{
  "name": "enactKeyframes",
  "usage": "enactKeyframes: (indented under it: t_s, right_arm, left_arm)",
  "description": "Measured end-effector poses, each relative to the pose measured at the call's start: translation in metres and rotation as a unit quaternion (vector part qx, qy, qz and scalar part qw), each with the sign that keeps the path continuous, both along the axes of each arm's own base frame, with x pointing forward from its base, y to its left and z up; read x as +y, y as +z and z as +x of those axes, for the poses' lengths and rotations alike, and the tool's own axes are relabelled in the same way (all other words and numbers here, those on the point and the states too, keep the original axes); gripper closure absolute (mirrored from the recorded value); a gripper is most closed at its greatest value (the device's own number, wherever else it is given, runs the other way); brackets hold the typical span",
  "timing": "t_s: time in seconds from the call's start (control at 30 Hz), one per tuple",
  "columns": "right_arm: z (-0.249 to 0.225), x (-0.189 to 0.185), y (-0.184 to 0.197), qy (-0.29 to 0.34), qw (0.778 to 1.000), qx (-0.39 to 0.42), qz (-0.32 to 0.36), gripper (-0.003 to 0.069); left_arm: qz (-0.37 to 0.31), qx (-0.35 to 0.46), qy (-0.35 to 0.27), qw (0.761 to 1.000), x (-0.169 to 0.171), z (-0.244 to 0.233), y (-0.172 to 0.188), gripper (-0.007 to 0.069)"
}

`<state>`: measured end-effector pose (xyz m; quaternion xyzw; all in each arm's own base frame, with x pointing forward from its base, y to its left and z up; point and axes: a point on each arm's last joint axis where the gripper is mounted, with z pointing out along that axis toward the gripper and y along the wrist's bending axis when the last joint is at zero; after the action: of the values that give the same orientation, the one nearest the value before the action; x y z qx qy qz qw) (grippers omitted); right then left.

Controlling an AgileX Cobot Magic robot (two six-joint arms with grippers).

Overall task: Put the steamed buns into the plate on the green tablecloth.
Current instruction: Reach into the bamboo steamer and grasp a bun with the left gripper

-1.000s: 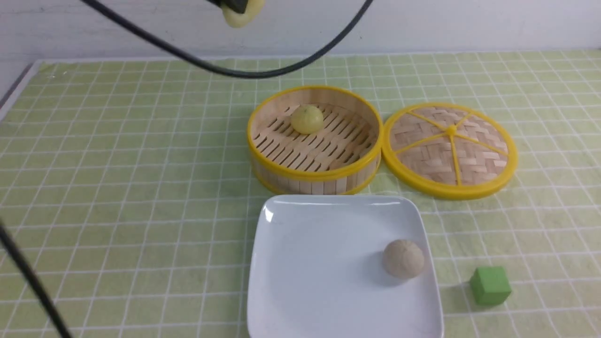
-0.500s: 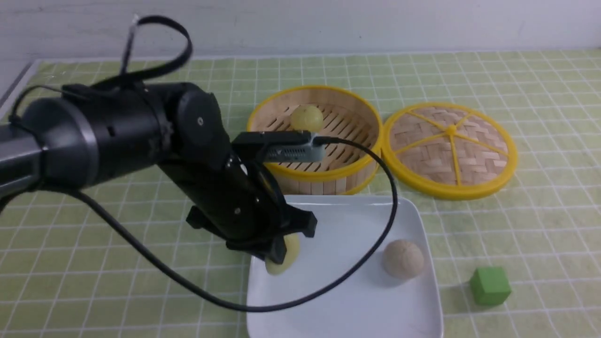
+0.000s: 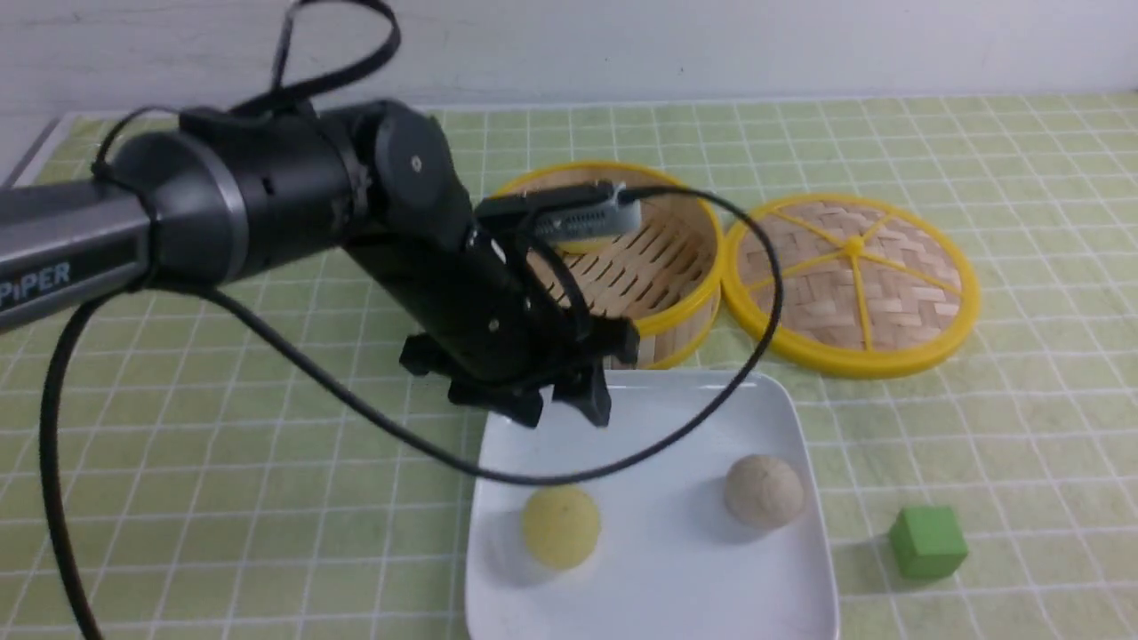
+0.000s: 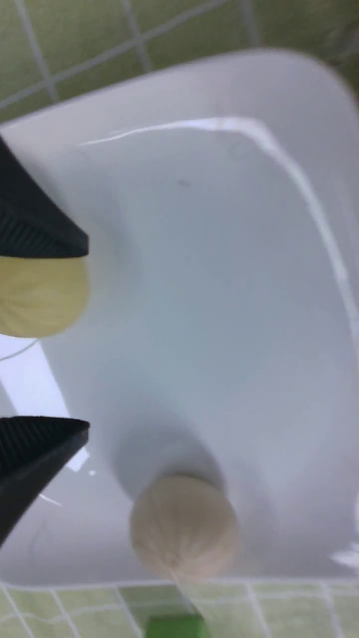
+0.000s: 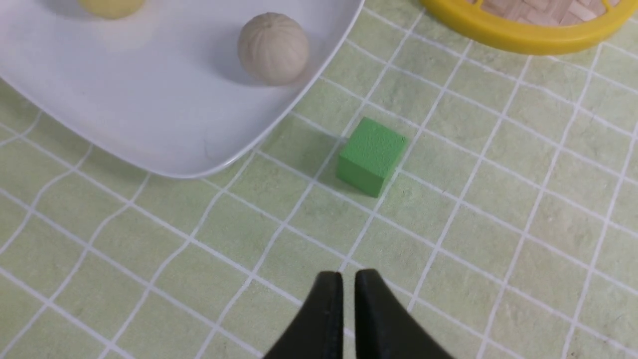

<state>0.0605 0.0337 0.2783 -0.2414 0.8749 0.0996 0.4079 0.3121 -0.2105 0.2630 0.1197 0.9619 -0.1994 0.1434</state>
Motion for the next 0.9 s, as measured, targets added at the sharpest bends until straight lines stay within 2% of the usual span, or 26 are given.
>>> enactKeyframes:
  t_s: [0.07,0.17,0.2,0.23,0.27,0.37,0.43,0.57,0.6,0.67,0.73,0.9]
  right_arm:
    - [0.0,0.0,0.0,0.0,1.0,0.0,0.0,0.0595]
    - [0.0,0.0,0.0,0.0,1.0,0.0,0.0,0.0595]
    - [0.0,0.0,0.0,0.0,1.0,0.0,0.0,0.0595]
    - [0.0,0.0,0.0,0.0,1.0,0.0,0.0,0.0594]
    - [0.0,0.0,0.0,0.0,1.0,0.0,0.0,0.0594]
    - [0.0,0.0,0.0,0.0,1.0,0.0,0.0,0.0591]
    - [0.0,0.0,0.0,0.0,1.0,0.0,0.0,0.059]
    - [0.0,0.0,0.0,0.0,1.0,0.0,0.0,0.0585]
    - [0.0,0.0,0.0,-0.003,1.0,0.001,0.003,0.0582]
    - [0.0,0.0,0.0,-0.003,1.0,0.001,0.003,0.0581]
    - [0.001,0.0,0.0,-0.006,1.0,-0.002,0.009,0.058]
    - [0.004,0.002,-0.01,-0.005,1.0,-0.007,0.012,0.0574]
  left_arm:
    - [0.01,-0.013,0.007,1.0,-0.002,0.009,0.022,0.03]
    - [0.043,-0.034,0.005,0.998,-0.005,0.028,0.045,0.0515]
    - [0.043,-0.035,0.004,0.998,-0.006,0.03,0.047,0.0527]
    - [0.048,-0.048,0.01,0.998,-0.008,0.045,0.063,0.0589]
    - [0.046,-0.053,0.017,0.997,-0.01,0.055,0.069,0.0611]
    - [0.028,-0.073,0.039,0.996,-0.012,0.09,0.077,0.0621]
    - [0.021,-0.074,0.051,0.996,-0.013,0.105,0.07,0.0615]
    - [-0.001,-0.083,0.076,0.994,-0.01,0.145,0.048,0.0538]
    - [-0.002,-0.08,0.084,0.993,-0.008,0.162,0.029,0.046]
    - [-0.002,-0.081,0.088,0.993,-0.007,0.168,0.021,0.0414]
    - [-0.001,-0.081,0.093,0.992,-0.006,0.179,0.005,0.0292]
    - [0.001,-0.071,0.096,0.993,-0.01,0.19,-0.025,0.0138]
